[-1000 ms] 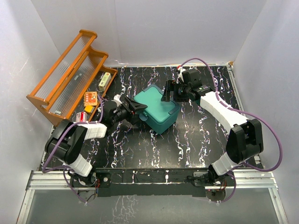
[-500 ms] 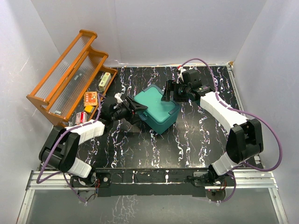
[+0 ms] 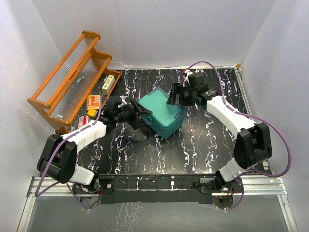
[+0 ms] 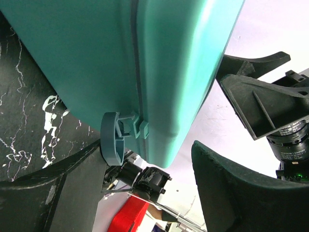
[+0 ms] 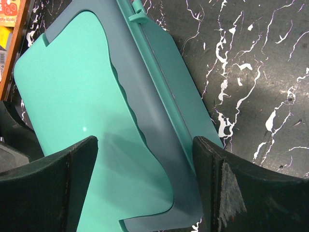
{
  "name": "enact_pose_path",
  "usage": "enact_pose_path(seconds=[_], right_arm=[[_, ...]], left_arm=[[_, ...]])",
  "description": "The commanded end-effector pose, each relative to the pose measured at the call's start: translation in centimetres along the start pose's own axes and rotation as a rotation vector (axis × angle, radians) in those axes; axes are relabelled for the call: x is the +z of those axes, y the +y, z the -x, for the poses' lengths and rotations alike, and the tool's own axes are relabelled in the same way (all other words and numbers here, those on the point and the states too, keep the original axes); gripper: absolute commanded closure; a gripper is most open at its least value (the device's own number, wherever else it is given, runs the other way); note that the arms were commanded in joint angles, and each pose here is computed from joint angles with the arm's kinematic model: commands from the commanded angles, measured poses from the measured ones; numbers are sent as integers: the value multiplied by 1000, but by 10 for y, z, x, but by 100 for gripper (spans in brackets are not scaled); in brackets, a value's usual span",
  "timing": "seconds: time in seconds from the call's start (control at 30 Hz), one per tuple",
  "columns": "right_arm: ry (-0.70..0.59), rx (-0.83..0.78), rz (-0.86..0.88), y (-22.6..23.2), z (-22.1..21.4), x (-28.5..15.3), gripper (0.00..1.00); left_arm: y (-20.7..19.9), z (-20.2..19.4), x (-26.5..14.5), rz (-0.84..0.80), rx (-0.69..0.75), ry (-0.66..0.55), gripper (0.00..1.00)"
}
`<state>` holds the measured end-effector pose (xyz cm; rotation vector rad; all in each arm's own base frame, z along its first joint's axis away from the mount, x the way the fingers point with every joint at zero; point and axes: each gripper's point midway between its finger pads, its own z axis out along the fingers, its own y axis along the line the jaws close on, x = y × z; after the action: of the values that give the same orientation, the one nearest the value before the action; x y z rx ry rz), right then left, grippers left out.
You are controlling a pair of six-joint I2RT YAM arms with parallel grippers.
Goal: Organize the medicine kit
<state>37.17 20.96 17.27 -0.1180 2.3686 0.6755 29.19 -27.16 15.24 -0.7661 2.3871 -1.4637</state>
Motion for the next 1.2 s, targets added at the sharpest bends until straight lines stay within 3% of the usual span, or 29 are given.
enact_pose_path(seconds=[0.0, 0.33, 0.8, 1.17], right_arm=[[-8, 5, 31, 7, 0, 2, 24], [-4, 7, 28, 6, -3, 3, 24], [7, 12, 29, 4, -6, 6, 25], [9, 10, 24, 3, -7, 6, 25]], left_arm=[[-17, -8, -12, -18, 11, 24, 34], [-32, -9, -21, -60, 20, 10, 44], [-53, -6, -18, -112, 40, 21, 45], [-42, -4, -12, -53, 71, 29, 44]])
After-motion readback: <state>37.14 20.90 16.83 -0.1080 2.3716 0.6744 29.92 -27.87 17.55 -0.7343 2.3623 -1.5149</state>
